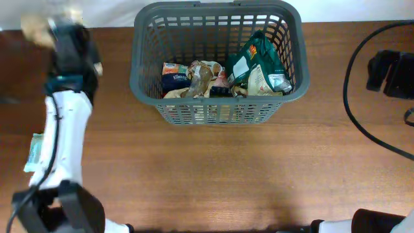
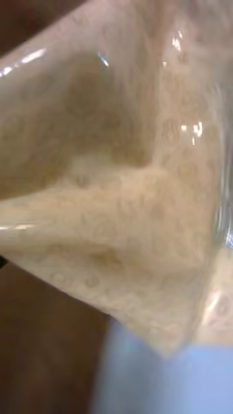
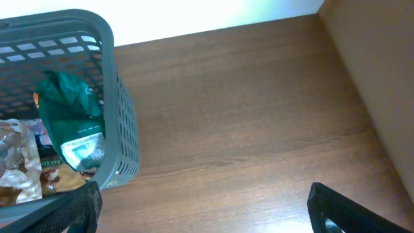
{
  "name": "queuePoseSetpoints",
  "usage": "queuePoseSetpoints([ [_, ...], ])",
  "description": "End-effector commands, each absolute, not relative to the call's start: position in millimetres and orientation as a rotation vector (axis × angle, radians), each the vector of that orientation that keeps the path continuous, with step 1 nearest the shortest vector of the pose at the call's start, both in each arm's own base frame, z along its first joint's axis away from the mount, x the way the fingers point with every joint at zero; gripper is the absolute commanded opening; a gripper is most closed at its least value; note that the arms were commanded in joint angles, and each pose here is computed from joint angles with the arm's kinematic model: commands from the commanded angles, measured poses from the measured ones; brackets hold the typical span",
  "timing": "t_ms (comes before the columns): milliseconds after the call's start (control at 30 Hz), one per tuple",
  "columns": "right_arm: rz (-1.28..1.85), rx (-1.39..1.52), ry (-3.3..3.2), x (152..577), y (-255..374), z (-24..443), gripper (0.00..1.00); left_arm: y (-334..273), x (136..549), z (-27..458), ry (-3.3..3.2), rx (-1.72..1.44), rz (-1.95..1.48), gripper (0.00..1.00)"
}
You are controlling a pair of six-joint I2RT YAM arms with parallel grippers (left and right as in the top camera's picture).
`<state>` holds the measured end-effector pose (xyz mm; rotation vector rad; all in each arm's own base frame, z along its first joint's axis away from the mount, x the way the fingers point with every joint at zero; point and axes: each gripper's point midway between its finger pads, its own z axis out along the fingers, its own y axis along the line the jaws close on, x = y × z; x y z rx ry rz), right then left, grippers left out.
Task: Pack container
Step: 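Grasp the crumpled cream paper bag with left gripper and lift it, then drop the cream paper bag into the basket and withdraw left gripper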
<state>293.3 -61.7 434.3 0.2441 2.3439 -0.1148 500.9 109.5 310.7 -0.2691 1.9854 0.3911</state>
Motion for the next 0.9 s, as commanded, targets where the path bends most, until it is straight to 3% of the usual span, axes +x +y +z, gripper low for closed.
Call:
queuePoseSetpoints([
  [0,-0.106,0.248,2.34,290,-61,436,0.99,12,503,406,1.761,0.352,0.144,0.02],
  [167,-0.106,0.248,2.34,290,-61,436,0.99,-110,471,442,1.505,0.76,-0.305,0.02],
  [333,-0.105,0.248,2.34,290,-61,436,0.99,-195,430,413,1.45,1.024,-0.638,0.02],
  [633,-0.104,0.248,2.34,290,-61,436,0.99,-215,418,262,1.918,1.217,-0.653,0.02],
  [767,-0.096,0.244,2.34,291,-60,436,0.99,-204,420,229,2.034,1.254,-0.591,0.05],
  [833,-0.091,0.242,2.34,291,-59,436,0.99,-201,422,226,2.049,1.25,-0.563,0.79],
  [867,-0.088,0.241,2.34,291,-59,436,0.99,-201,425,228,2.039,1.248,-0.553,0.99],
])
